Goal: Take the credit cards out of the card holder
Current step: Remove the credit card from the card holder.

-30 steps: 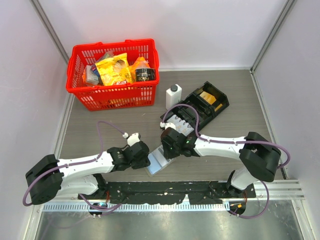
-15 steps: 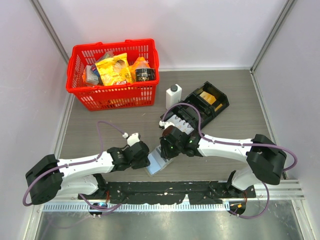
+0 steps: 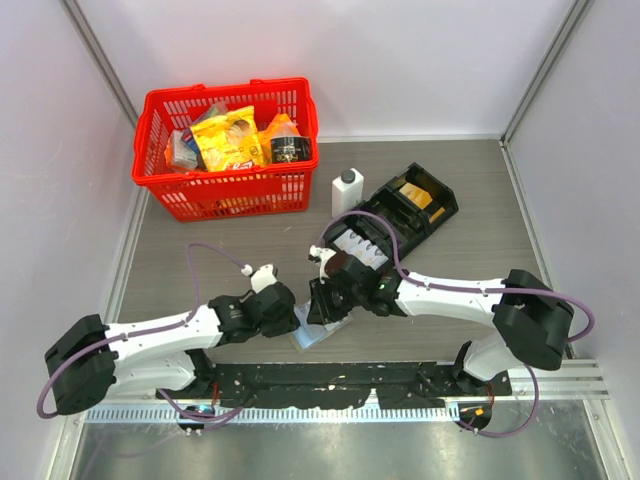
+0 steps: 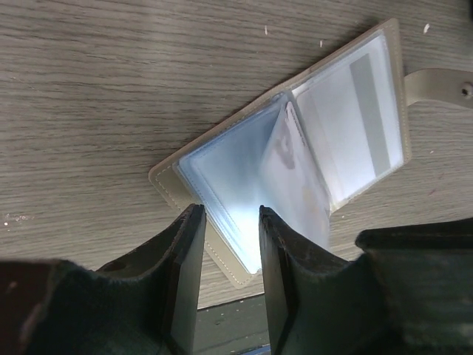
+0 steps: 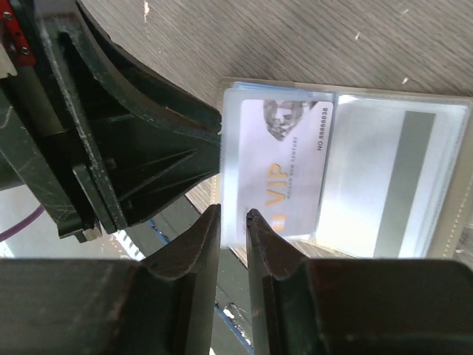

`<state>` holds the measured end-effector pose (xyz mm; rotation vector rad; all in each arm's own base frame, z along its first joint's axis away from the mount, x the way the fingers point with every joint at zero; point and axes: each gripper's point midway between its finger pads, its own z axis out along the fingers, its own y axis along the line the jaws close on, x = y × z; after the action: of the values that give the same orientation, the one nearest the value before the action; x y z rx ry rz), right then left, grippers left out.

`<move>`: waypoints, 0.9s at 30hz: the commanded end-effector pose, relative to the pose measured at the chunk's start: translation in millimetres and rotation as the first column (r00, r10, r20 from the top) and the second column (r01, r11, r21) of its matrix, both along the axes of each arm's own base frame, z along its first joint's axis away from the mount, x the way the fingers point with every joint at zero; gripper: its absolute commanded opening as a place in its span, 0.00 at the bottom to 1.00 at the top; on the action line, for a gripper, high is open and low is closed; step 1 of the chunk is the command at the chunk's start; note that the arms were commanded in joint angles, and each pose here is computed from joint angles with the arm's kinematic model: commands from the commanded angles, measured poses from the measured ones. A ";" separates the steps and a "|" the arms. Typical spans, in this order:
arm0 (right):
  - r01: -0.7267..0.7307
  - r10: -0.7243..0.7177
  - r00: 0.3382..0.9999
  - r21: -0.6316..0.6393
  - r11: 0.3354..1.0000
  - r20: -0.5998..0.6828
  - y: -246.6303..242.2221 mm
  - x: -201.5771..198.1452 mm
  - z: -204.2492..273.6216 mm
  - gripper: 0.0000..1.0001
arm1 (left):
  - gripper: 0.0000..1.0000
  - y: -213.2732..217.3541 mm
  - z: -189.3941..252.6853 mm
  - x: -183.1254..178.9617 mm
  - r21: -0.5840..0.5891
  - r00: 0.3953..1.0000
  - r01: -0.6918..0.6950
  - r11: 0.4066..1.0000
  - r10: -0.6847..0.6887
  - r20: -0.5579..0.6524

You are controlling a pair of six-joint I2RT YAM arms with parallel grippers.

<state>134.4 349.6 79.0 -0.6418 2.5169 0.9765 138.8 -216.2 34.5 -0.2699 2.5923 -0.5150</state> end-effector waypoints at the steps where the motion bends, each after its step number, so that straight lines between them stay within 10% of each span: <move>1: -0.047 0.049 0.999 0.074 0.996 -0.023 15.1 -7.5 6.6 0.27 | 0.39 7.5 9.7 5.8 -0.019 0.997 -0.054 0.998 0.055 0.045; 27: 0.121 -0.121 0.993 0.069 0.990 -0.007 -14.7 39.8 -25.8 0.36 | 0.26 -18.0 23.9 3.5 -0.149 0.999 0.013 0.989 -0.006 0.051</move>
<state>166.0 326.6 50.5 -0.4605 2.5276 0.9705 137.3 -218.3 54.6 -0.3194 2.5377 -0.6390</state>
